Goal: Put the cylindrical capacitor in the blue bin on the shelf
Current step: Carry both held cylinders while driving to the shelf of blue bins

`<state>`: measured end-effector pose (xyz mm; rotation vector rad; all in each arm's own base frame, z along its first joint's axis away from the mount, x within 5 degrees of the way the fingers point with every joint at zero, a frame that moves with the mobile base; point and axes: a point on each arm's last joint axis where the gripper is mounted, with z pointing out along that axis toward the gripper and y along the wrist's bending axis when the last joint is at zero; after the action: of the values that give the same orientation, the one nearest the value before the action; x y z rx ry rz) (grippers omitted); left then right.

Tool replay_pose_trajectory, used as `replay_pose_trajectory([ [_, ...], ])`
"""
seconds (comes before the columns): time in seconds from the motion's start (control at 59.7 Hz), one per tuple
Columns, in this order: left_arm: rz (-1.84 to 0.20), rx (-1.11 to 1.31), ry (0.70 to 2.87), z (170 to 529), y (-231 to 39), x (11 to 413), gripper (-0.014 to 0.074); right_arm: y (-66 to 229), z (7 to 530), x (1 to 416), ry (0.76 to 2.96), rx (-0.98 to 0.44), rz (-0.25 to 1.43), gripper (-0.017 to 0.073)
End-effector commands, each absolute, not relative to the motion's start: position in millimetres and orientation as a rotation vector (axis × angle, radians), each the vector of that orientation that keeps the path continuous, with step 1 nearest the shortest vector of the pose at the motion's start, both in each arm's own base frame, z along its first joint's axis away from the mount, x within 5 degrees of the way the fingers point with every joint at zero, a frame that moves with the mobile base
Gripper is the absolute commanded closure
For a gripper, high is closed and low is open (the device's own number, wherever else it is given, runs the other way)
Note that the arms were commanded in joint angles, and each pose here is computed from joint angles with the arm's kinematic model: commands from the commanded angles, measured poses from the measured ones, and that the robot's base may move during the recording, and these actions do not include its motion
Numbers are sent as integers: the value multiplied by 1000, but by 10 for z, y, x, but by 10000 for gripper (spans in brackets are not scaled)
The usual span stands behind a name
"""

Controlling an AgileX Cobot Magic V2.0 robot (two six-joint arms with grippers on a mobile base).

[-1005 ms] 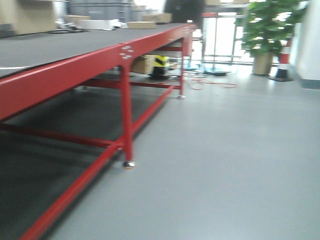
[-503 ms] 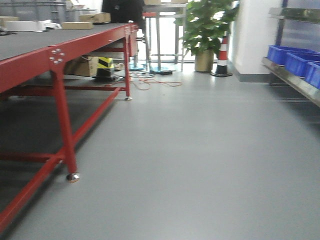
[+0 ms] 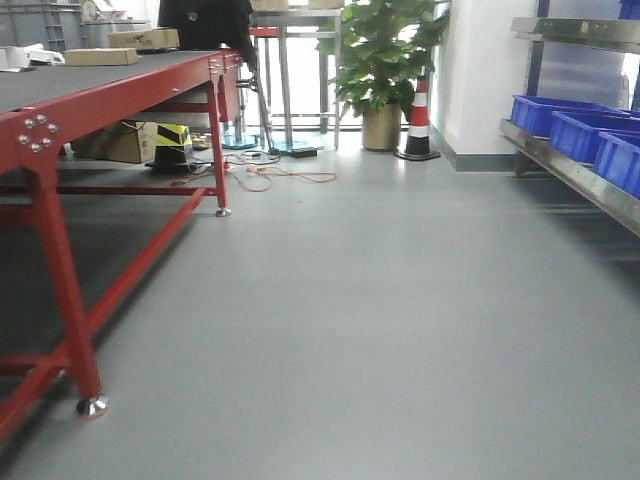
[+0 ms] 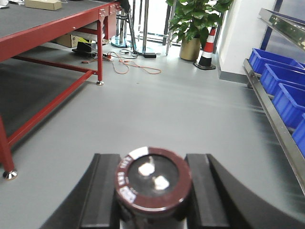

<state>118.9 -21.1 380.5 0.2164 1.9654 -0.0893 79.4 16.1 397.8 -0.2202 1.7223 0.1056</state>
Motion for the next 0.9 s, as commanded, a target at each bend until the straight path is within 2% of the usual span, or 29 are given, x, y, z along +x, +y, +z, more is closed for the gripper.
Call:
replay_pose_trajectory([
  [0.0, -96, 218, 1940, 3833, -218, 1185, 704, 154, 4016, 791, 1681, -220, 93, 585],
  [0.888, -96, 217, 1938, 3835, -218, 1186, 704, 154, 4018, 792, 1679, -219, 93, 585],
])
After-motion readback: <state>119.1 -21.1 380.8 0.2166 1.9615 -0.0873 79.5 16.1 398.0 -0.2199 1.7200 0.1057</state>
